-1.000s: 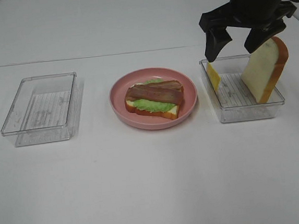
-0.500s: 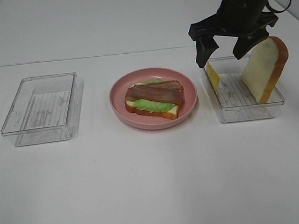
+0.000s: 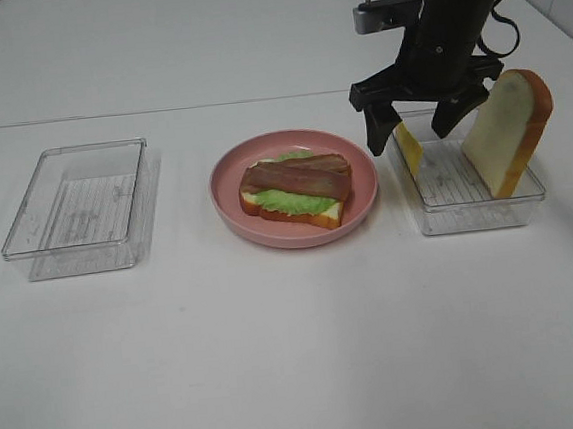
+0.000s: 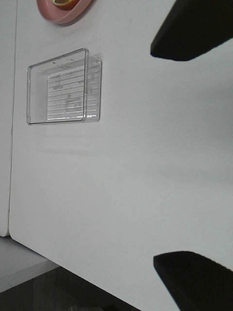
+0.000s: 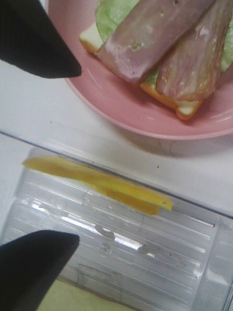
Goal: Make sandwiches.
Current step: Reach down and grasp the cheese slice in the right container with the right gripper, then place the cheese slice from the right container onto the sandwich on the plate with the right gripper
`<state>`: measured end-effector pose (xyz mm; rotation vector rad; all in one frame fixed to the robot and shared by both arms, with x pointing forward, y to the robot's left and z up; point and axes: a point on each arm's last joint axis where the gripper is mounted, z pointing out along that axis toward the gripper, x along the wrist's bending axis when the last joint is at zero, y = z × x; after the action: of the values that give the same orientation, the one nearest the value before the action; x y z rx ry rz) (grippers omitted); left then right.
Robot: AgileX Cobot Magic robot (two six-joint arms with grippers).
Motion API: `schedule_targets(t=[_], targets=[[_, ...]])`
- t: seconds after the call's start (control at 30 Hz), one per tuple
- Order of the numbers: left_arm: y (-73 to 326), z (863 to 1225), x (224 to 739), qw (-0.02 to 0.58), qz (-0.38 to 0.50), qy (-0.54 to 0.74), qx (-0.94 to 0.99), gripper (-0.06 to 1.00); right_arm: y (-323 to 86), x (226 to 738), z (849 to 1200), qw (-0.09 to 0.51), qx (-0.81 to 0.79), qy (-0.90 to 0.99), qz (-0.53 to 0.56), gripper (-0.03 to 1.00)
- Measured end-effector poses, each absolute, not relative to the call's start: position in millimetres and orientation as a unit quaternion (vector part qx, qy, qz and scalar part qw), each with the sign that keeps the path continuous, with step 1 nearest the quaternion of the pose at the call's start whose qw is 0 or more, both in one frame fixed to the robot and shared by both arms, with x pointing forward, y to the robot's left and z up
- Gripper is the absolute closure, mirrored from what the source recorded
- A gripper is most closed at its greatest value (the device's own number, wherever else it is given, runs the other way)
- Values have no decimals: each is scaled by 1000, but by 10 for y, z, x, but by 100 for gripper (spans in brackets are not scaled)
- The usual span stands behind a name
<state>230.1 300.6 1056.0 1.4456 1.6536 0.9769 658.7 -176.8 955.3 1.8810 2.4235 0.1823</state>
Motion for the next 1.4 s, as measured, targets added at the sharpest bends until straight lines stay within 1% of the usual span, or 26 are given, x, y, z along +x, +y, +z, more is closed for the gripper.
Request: schedule_targets(t=[0.17, 0.23, 0.33, 0.4, 0.43, 0.47, 0.5, 0.53, 0.57, 0.6, 0.67, 0.7, 0.73, 0.77, 0.8, 0.83, 1.07, 1.2, 1.27, 1.3, 1.33, 1.37, 1.4], targets=[[3006, 10560, 2301, 361, 379, 642, 561, -4, -1773, 6639, 9426, 37, 608, 792, 44, 15], [3006, 10560, 2301, 361, 379, 642, 561, -4, -1769, 6665, 9340, 36, 607, 793, 41, 20], [3006, 10560, 2301, 361, 379, 642, 561, -4, -1767, 6671, 9318, 36, 607, 793, 41, 23], [3006, 10560, 2301, 361, 379, 642, 561, -4, -1770, 6679, 9301, 39, 609, 791, 40, 37], [3006, 10560, 2301, 361, 379, 642, 561, -4, -1770, 6679, 9301, 39, 609, 791, 40, 37], [3006, 10560, 2301, 361, 379, 642, 561, -4, -1772, 6680, 9301, 40, 611, 789, 40, 42], [3006, 10560, 2301, 361, 379, 642, 561, -4, -1772, 6680, 9301, 40, 611, 789, 40, 42], [3006, 10560, 2301, 361, 379, 642, 561, -4, -1782, 6686, 9306, 45, 614, 787, 37, 51], [3006, 10560, 2301, 361, 379, 642, 561, -4, -1789, 6688, 9306, 49, 614, 787, 35, 57], [3006, 10560, 2301, 361, 379, 642, 561, -4, -1789, 6688, 9306, 49, 614, 787, 35, 57], [3006, 10560, 2301, 361, 379, 642, 561, -4, -1815, 6696, 9307, 61, 615, 786, 26, 77], [3006, 10560, 2301, 361, 379, 642, 561, -4, -1815, 6696, 9307, 61, 615, 786, 26, 77], [3006, 10560, 2301, 361, 379, 642, 561, -4, -1818, 6697, 9307, 63, 614, 786, 25, 82], [3006, 10560, 2301, 361, 379, 642, 561, -4, -1818, 6697, 9307, 63, 614, 786, 25, 82], [3006, 10560, 2301, 361, 379, 642, 561, -4, -1824, 6696, 9307, 64, 613, 787, 22, 92], [3006, 10560, 2301, 361, 379, 642, 561, -4, -1827, 6694, 9312, 64, 613, 788, 19, 94], [3006, 10560, 2301, 361, 379, 642, 561, -4, -1837, 6670, 9327, 58, 610, 791, 9, 94], [3006, 10560, 2301, 361, 379, 642, 561, -4, -1843, 6652, 9406, 59, 610, 790, 9, 94], [3006, 10560, 2301, 361, 379, 642, 561, -4, -1844, 6649, 9695, 70, 612, 787, 25, 94], [3006, 10560, 2301, 361, 379, 642, 561, -4, -1844, 6649, 9695, 70, 612, 787, 25, 94], [3006, 10560, 2301, 361, 379, 642, 561, -4, -1834, 6648, 9790, 74, 612, 787, 30, 94], [3006, 10560, 2301, 361, 379, 642, 561, -4, -1802, 6654, 9970, 81, 610, 787, 39, 94], [3006, 10560, 2301, 361, 379, 642, 561, -4, -1802, 6654, 9970, 81, 610, 787, 39, 94]])
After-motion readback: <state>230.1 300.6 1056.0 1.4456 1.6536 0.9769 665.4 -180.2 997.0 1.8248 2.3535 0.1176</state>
